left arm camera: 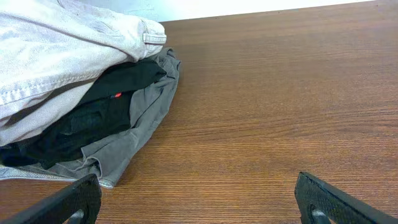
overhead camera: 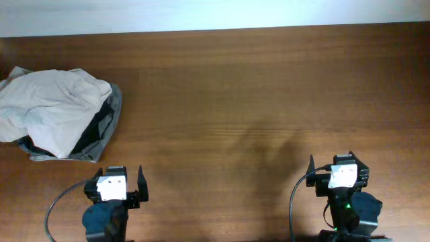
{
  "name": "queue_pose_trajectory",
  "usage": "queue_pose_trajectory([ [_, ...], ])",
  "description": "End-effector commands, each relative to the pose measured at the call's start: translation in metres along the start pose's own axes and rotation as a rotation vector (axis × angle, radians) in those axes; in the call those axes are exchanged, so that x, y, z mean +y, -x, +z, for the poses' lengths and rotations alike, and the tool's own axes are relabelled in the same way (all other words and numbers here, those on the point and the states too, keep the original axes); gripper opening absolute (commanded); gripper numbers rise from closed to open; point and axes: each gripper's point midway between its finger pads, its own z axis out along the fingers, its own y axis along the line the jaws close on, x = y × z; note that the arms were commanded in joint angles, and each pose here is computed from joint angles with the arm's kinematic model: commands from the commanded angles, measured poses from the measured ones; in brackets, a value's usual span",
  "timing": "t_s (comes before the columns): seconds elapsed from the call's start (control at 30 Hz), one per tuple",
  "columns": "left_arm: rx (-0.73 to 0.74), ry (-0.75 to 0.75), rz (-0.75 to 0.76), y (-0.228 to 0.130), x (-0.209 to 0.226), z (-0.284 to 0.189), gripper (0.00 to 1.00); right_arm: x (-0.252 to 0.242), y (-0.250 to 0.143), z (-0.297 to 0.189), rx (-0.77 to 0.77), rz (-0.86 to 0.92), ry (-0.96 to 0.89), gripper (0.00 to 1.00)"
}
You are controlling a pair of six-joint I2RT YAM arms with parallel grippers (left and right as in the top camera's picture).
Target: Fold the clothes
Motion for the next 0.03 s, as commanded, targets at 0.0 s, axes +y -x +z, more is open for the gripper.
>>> queue_pose_trajectory([
  [0.0,-0.005,0.007,0.018,-0.0012,0.0007,0.0008,0.99,-0.0033,-0.0028,0.0005,0.005,0.006,-0.019,0.99],
])
